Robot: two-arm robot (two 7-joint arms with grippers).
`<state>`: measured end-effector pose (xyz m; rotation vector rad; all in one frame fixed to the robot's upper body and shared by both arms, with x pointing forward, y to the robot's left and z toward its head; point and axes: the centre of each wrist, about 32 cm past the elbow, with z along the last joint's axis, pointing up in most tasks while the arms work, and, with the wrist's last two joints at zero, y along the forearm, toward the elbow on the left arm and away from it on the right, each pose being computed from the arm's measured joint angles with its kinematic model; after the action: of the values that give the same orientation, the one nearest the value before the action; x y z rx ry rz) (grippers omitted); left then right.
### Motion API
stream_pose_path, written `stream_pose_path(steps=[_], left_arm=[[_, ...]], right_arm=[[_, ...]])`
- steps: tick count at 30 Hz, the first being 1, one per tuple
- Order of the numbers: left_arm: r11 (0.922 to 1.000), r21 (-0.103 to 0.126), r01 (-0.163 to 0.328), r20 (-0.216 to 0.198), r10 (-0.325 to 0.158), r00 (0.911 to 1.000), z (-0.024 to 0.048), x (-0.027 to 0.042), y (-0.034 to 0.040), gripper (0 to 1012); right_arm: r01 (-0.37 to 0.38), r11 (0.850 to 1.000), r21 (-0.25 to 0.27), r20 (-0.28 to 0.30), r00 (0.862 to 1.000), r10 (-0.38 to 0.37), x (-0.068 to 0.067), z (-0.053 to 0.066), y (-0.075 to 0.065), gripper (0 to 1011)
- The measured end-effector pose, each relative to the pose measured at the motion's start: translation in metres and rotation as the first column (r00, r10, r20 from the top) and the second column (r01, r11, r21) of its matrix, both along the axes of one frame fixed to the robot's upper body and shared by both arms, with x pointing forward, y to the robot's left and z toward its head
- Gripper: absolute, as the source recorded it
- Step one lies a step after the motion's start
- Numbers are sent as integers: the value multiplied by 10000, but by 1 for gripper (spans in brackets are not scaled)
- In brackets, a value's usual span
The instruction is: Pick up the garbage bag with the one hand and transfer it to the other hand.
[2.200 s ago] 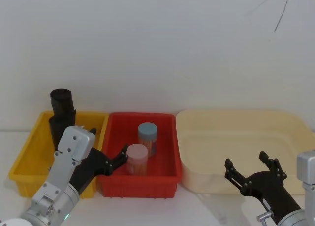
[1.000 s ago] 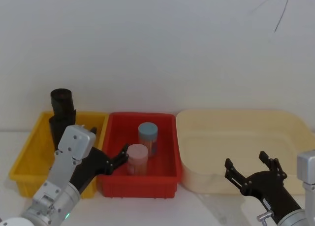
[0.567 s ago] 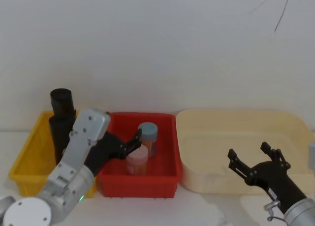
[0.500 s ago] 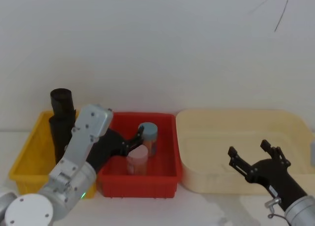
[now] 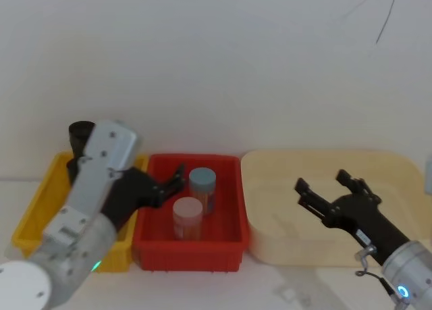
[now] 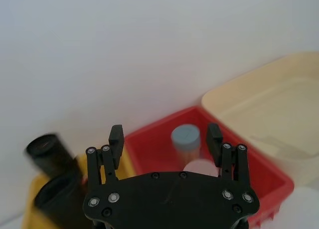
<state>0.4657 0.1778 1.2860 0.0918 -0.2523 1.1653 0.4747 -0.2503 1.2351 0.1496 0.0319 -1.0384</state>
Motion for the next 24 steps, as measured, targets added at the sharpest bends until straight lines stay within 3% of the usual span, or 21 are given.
stream_pose_path(steps=[2, 3, 5, 6, 7, 12, 13, 16, 24], left_arm=[[9996, -18, -265, -108, 264, 9996, 42, -108, 88, 1000], [9996, -18, -265, -108, 264, 9996, 42, -108, 88, 1000], [9981, -52, -616, -230, 615, 9978, 81, -250, 222, 1000], [9981, -52, -616, -230, 615, 9978, 81, -250, 222, 1000], [9970, -59, -774, -275, 772, 9966, 97, -314, 283, 1000], [9930, -21, -1180, -387, 1178, 9923, 156, -501, 445, 1000], [9930, -21, -1180, -387, 1178, 9923, 156, -501, 445, 1000], [9908, 23, -1357, -433, 1356, 9898, 190, -596, 514, 1000], [9875, 105, -1571, -489, 1575, 9863, 236, -713, 594, 1000]], right_arm=[[-265, 9996, 70, -13, 9996, 266, 13, 55, 50, 999], [-359, 9993, 94, -39, 9993, 360, 18, 73, 68, 999], [-638, 9979, 146, -40, 9979, 639, 30, 127, 133, 999], [-638, 9979, 146, -40, 9979, 639, 30, 127, 133, 999], [-804, 9966, 166, -58, 9967, 805, 37, 156, 174, 999], [-1383, 9903, 160, -104, 9903, 1385, 70, 253, 336, 999], [-1474, 9890, 155, -89, 9890, 1475, 77, 271, 365, 999], [-1786, 9839, 90, -95, 9839, 1787, 97, 319, 464, 999], [-2299, 9725, -366, -70, 9732, 2298, 183, 379, 658, 999]])
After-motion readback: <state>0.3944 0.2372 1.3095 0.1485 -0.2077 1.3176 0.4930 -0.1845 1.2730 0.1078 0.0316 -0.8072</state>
